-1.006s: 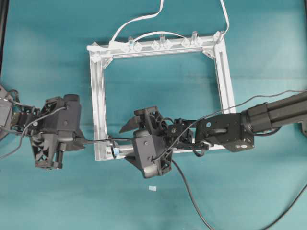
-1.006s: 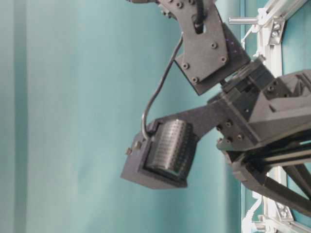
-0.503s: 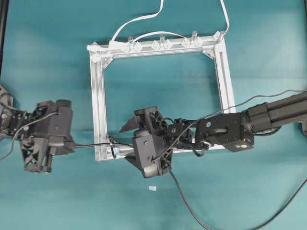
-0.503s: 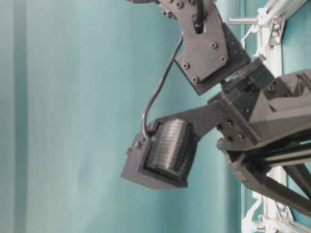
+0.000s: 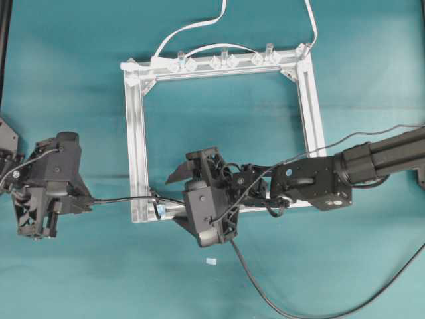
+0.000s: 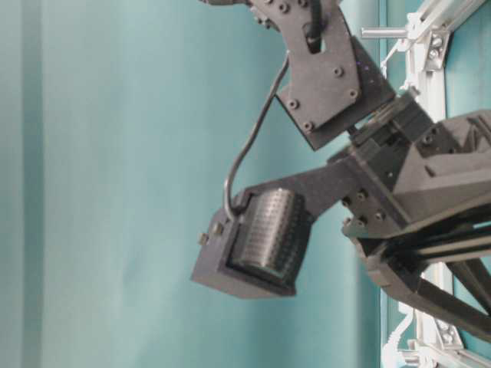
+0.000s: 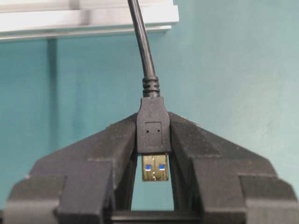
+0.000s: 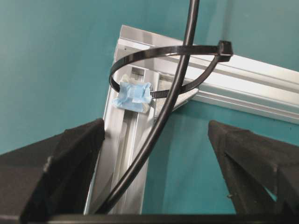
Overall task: Insert the wire through the string loop located on the left side.
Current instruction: 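Pull the USB plug leftward through the loop with the left gripper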
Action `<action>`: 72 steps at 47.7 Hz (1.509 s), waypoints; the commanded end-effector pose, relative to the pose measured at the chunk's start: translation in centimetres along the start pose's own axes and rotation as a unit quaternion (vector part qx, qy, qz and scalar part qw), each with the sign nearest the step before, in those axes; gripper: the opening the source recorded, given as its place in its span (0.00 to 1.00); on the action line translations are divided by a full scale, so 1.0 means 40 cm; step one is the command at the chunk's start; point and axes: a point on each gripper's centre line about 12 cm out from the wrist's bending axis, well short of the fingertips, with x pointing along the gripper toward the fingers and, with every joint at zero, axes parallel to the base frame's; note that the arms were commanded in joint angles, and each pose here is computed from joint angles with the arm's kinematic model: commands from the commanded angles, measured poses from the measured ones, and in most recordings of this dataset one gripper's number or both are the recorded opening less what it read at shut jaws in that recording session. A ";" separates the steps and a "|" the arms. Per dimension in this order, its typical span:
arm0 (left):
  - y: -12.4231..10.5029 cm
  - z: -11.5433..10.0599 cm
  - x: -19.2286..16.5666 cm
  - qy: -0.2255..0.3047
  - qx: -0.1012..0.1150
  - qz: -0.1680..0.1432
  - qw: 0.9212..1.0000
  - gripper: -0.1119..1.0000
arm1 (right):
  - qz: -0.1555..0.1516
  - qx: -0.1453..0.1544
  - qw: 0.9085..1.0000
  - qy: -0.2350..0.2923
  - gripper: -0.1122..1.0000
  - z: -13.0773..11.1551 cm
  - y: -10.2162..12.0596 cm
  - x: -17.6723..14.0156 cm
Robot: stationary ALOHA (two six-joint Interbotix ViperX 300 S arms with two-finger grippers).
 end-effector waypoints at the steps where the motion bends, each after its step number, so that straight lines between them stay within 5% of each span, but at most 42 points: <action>1: -0.008 0.013 -0.005 -0.011 -0.002 -0.005 1.000 0.27 | -0.003 0.003 1.000 -0.031 0.94 0.061 -0.007 -0.030; 21: -0.005 0.009 0.009 0.004 0.004 0.001 1.000 0.28 | -0.002 0.003 1.000 -0.031 0.94 0.063 -0.005 -0.030; 32: -0.003 0.005 0.004 0.012 0.007 0.004 1.000 0.79 | -0.002 0.002 1.000 -0.031 0.94 0.061 -0.005 -0.030; 37: -0.006 0.010 -0.001 0.006 0.011 0.002 1.000 0.68 | -0.002 0.002 0.999 -0.032 0.94 0.063 -0.005 -0.031; 62: 0.007 0.054 -0.079 -0.070 0.057 -0.002 0.996 0.68 | -0.017 0.012 0.998 -0.067 0.94 0.130 -0.048 -0.077; 72: 0.038 0.061 -0.110 -0.100 0.045 0.012 0.994 0.68 | -0.031 0.019 0.996 -0.079 0.94 0.147 -0.082 -0.099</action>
